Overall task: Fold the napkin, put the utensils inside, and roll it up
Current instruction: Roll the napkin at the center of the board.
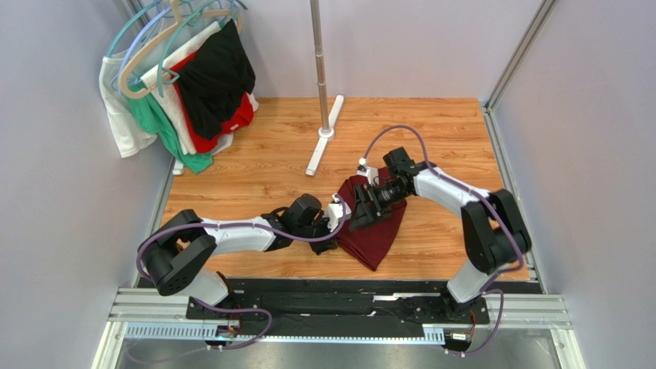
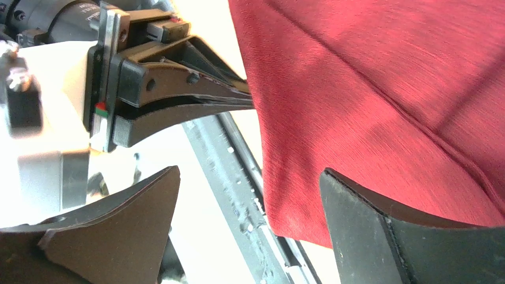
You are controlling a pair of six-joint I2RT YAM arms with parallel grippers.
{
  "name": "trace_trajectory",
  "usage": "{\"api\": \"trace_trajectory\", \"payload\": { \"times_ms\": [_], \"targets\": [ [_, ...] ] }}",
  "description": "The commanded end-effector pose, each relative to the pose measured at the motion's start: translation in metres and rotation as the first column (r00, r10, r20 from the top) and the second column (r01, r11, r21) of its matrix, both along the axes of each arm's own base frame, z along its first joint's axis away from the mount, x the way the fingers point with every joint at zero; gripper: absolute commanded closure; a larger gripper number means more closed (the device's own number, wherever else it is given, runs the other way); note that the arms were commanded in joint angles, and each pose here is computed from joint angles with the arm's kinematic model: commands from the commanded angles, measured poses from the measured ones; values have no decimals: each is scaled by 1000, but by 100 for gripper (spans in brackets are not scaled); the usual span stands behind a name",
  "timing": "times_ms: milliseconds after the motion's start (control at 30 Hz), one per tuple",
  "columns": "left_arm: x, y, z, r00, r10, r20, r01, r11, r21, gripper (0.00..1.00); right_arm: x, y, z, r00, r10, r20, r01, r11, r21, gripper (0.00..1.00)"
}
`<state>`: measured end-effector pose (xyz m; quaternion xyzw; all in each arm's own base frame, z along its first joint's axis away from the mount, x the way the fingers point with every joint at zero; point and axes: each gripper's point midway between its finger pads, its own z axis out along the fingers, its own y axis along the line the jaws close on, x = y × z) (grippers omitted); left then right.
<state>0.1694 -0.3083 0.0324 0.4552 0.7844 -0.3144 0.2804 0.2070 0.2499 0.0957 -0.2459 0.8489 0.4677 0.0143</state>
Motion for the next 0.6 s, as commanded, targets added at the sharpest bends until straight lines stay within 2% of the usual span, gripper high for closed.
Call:
{"api": "trace_trajectory", "payload": {
  "times_ms": [0,33,67,100,133,167,200,233,267,300,333,400,433,467,567],
  "targets": [
    [-3,-11,21,999,-30,-18,28,995,-95,91,19,-19,6,956,-257,143,275,953,-126,8],
    [-3,-11,20,999,-32,-22,29,995,-94,91,22,-21,12,935,-292,201,318,941,-115,8],
    [-3,-10,20,999,-26,-26,24,995,-95,90,29,-31,26,877,-377,300,423,900,-106,8],
    [-2,-10,21,999,-24,-29,21,995,-100,90,32,-29,39,839,-400,368,445,895,-42,8],
    [-2,-10,21,999,-22,-31,19,994,-104,90,17,-29,31,833,-400,382,452,890,-53,8],
    [-2,-10,21,999,-20,-35,16,994,-109,89,24,-41,47,733,-469,493,551,834,-24,8],
    [1,-9,23,999,-10,-42,5,993,-115,89,22,-39,51,695,-464,549,558,830,-6,8],
    [1,-9,22,999,-6,-49,0,993,-116,89,-2,-22,44,699,-384,603,502,864,-31,8],
    [1,-10,24,998,-8,-58,1,992,-123,89,10,-36,46,590,-392,706,595,802,-51,7],
    [3,-9,24,998,1,-69,-10,992,-126,89,4,-35,41,578,-358,733,601,794,-86,7],
    [3,-8,23,997,7,-74,-16,992,-124,89,-3,-31,38,538,-312,783,611,785,-106,7],
    [2,-8,22,995,9,-95,-20,992,-125,88,-9,-24,24,526,-224,820,597,784,-169,7],
    [3,-6,19,994,12,-104,-25,992,-120,88,-21,-13,22,513,-166,842,562,807,-183,7],
    [2,-6,19,994,8,-110,-22,992,-123,88,-17,-15,23,457,-130,880,589,786,-190,6],
    [1,-5,16,992,8,-127,-23,992,-121,88,-19,-8,7,413,-22,910,591,767,-250,5]
  ]
}}
